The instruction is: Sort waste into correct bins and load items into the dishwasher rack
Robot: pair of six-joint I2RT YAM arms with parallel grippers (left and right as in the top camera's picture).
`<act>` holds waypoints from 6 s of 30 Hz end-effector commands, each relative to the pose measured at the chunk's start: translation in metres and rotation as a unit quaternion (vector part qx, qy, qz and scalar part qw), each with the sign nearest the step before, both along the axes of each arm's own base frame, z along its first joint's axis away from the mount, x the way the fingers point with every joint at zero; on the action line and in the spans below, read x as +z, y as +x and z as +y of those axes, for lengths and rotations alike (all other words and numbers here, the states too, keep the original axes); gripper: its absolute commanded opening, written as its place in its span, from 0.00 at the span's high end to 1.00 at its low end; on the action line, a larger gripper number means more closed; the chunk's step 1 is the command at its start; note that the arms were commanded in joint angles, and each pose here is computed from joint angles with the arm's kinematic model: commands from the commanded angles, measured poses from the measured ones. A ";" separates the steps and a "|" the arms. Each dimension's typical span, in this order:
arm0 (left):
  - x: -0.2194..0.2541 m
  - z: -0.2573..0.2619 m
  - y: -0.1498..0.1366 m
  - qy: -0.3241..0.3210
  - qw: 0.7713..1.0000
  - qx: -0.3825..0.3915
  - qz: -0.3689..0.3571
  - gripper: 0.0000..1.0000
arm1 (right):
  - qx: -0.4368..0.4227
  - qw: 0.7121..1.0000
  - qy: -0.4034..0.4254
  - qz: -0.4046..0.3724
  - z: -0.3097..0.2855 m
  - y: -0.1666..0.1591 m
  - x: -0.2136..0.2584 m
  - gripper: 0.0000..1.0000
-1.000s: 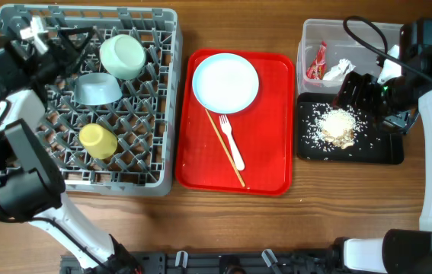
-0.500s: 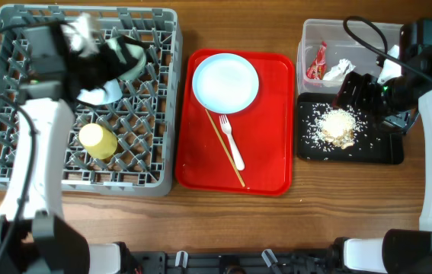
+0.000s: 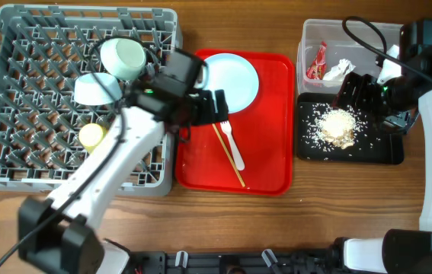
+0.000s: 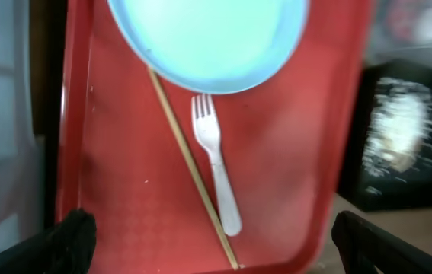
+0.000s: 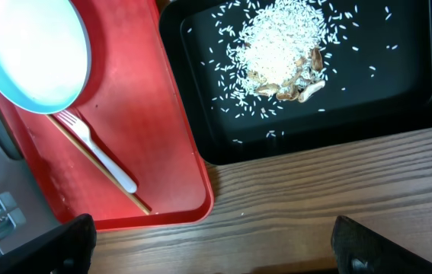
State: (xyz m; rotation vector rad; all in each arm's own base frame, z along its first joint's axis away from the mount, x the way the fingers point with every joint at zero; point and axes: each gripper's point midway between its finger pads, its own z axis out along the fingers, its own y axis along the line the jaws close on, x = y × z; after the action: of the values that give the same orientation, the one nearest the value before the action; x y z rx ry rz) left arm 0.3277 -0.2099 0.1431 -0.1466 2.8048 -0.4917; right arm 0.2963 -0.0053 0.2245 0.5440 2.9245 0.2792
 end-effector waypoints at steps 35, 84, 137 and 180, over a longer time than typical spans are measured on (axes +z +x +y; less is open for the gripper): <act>-0.157 0.006 -0.032 0.173 0.969 0.083 0.159 0.67 | 0.005 1.000 0.001 -0.007 0.001 -0.004 0.009 0.00; 0.037 0.079 0.035 0.154 0.974 -0.113 -0.118 0.96 | 0.012 1.000 0.000 -0.003 0.001 -0.007 0.009 0.00; -0.149 -0.052 0.000 0.127 0.990 0.004 0.067 0.55 | 0.012 1.000 0.000 -0.007 0.001 -0.005 0.009 0.00; -0.061 -0.035 -0.008 0.142 0.988 -0.053 -0.016 0.96 | 0.013 1.000 0.001 -0.005 0.001 -0.006 0.009 0.00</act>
State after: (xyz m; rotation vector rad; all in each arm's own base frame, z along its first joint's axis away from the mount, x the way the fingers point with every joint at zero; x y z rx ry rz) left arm 0.3061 -0.2541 0.0274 -0.0260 2.9326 -0.0256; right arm 0.2899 -0.0046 0.2235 0.5411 2.9519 0.2780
